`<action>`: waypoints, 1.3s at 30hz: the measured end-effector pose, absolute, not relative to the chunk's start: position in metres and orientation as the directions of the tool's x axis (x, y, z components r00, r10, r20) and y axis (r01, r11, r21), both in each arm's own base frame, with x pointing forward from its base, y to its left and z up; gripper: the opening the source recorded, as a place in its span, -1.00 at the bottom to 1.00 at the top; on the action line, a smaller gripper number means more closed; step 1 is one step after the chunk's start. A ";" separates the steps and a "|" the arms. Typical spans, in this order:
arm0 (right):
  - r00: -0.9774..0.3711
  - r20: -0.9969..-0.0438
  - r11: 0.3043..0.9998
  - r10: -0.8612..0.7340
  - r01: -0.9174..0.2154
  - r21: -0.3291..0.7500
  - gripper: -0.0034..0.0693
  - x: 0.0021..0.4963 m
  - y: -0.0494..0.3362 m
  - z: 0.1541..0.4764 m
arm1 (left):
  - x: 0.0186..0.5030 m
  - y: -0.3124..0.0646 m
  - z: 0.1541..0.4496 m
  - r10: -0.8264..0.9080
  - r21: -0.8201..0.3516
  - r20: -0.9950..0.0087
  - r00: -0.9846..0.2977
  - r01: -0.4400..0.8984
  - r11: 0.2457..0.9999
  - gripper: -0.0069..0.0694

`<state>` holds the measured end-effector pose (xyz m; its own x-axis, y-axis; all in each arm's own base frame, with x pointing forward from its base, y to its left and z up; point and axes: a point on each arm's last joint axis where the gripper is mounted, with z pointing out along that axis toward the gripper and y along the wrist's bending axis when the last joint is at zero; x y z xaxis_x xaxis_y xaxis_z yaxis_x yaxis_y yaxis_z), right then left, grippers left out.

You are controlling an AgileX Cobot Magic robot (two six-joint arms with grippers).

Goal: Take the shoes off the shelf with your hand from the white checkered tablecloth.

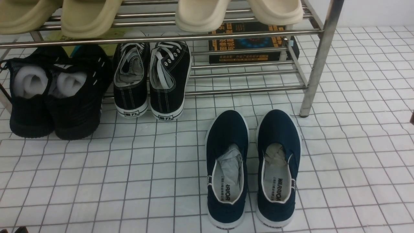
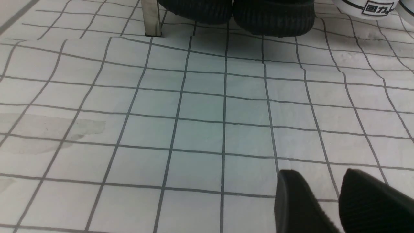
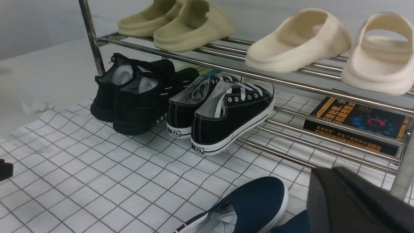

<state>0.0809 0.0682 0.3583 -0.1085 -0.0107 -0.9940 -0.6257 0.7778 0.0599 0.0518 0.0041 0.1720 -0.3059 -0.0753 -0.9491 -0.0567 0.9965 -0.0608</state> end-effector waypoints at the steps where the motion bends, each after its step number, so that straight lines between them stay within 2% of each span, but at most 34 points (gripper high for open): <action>1: -0.104 -0.994 0.779 -0.015 -0.625 0.054 -0.91 0.081 0.068 0.358 | 0.052 0.004 0.172 -0.075 -0.061 -0.949 -0.306 -0.057 0.997 -0.19; 18: -0.089 -0.996 0.782 -0.029 -0.622 0.033 -0.87 0.081 0.068 0.359 | 0.052 0.004 0.172 -0.075 -0.061 -0.949 -0.306 -0.057 0.997 -0.19; 21: -0.111 -0.994 0.772 -0.003 -0.632 0.068 -0.87 0.080 0.068 0.354 | 0.052 0.004 0.172 -0.075 -0.061 -0.949 -0.306 -0.057 0.997 -0.19; 26: -0.106 -0.990 0.752 0.093 -0.644 0.139 -0.86 0.075 0.065 0.326 | 0.052 0.004 0.172 -0.075 -0.061 -0.949 -0.306 -0.057 0.997 -0.19; 29: -0.055 -0.994 0.799 0.094 -0.592 0.108 -0.85 0.071 0.053 0.308 | 0.052 0.004 0.172 -0.075 -0.061 -0.949 -0.306 -0.057 0.997 -0.19; 33: 0.000 -1.000 0.894 0.000 -0.448 0.000 -0.83 0.066 0.033 0.270 | 0.052 0.004 0.172 -0.075 -0.061 -0.949 -0.306 -0.057 0.997 -0.19; 35: 0.000 -1.000 0.922 0.000 -0.386 0.000 -0.82 0.062 0.026 0.252 | 0.052 0.004 0.172 -0.075 -0.061 -0.949 -0.306 -0.057 0.997 -0.19; 39: -0.097 -0.995 0.969 0.019 -0.242 0.042 -0.82 0.055 0.013 0.214 | 0.052 0.004 0.172 -0.075 -0.061 -0.949 -0.306 -0.057 0.997 -0.19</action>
<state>0.0552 0.0133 0.2145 -0.0966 0.0193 -0.9951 -0.2422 0.9693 0.0423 0.0518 0.0041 0.1720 -0.3059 -0.0753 -0.9491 -0.0567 0.9965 -0.0608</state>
